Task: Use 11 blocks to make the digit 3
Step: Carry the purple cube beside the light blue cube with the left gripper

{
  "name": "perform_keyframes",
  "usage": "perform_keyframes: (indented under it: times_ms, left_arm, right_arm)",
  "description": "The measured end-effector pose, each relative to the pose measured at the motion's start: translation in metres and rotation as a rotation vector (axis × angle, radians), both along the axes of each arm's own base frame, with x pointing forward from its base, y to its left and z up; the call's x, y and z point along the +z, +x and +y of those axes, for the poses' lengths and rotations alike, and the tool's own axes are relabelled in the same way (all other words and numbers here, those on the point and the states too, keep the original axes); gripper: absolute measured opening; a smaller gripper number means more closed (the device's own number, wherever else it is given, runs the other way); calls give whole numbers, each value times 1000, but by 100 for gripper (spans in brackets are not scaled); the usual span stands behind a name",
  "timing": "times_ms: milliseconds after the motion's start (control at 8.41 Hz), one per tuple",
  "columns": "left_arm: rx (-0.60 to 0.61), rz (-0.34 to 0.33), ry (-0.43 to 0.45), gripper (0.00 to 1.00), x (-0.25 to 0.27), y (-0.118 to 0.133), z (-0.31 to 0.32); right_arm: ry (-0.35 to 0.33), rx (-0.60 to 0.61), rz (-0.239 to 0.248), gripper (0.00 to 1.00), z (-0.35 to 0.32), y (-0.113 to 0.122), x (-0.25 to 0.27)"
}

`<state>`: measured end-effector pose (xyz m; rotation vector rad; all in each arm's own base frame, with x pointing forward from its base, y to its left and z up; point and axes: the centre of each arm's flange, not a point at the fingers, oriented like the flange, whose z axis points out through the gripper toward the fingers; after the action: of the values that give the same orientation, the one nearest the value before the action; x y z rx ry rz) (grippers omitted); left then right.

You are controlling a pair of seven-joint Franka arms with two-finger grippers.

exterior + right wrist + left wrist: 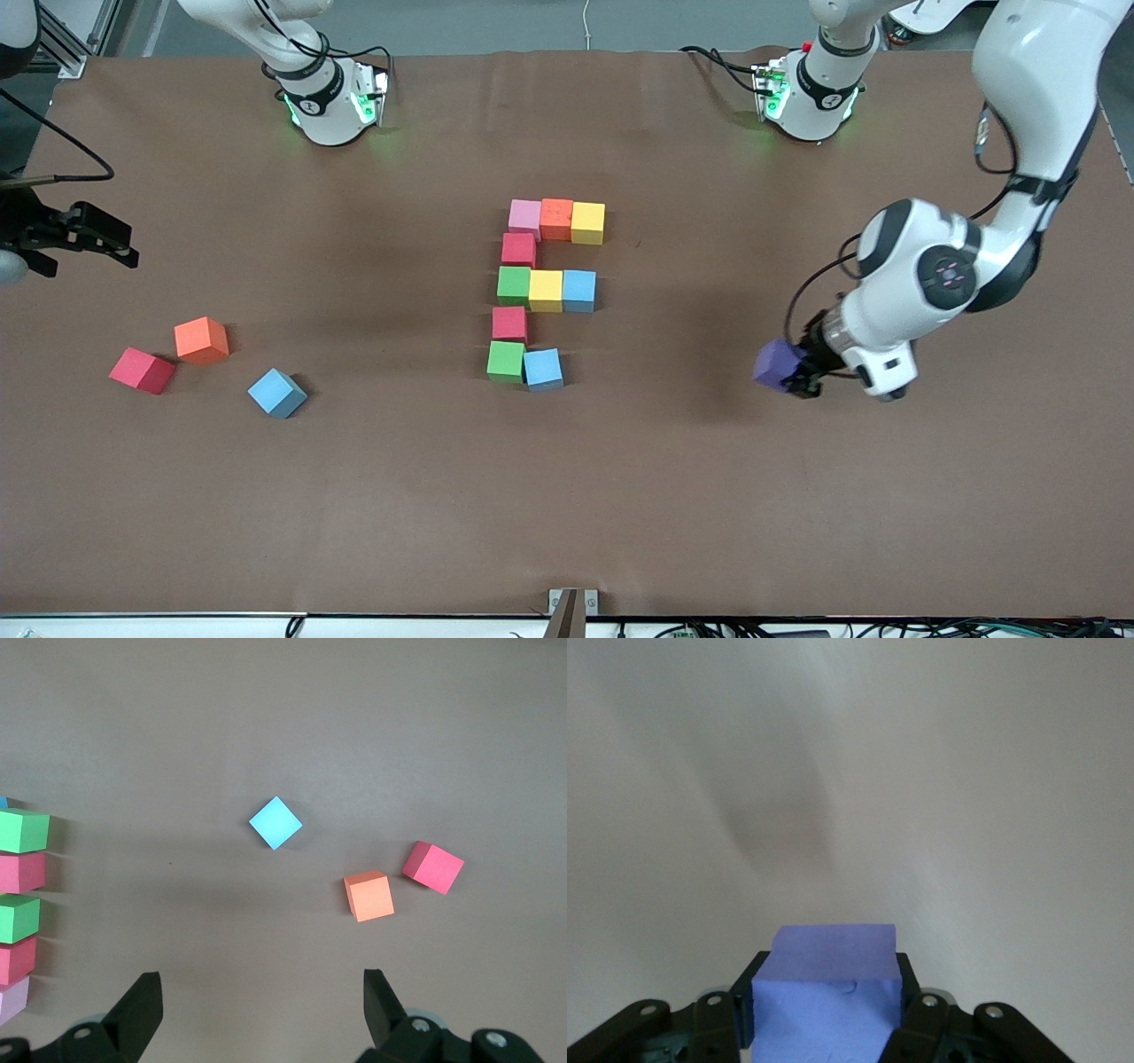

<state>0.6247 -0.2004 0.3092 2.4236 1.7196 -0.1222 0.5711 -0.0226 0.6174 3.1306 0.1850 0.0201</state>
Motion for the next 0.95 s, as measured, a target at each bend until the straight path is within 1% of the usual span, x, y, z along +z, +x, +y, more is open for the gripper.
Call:
perform_keyframes:
  times_ms: [238, 357, 595, 713, 951]
  left_arm:
    - [99, 35, -59, 59, -8, 5, -69]
    - [165, 50, -61, 59, -16, 7, -97]
    - [307, 59, -17, 59, -40, 2, -157]
    - [342, 59, 11, 59, -58, -7, -189]
    - [369, 42, 73, 59, -87, -35, -240]
  right_arm:
    - [0, 0, 0, 100, 0, 0, 0]
    - [0, 0, 0, 100, 0, 0, 0]
    - [0, 0, 0, 100, 0, 0, 0]
    - [0, 0, 0, 100, 0, 0, 0]
    - [0, 0, 0, 100, 0, 0, 0]
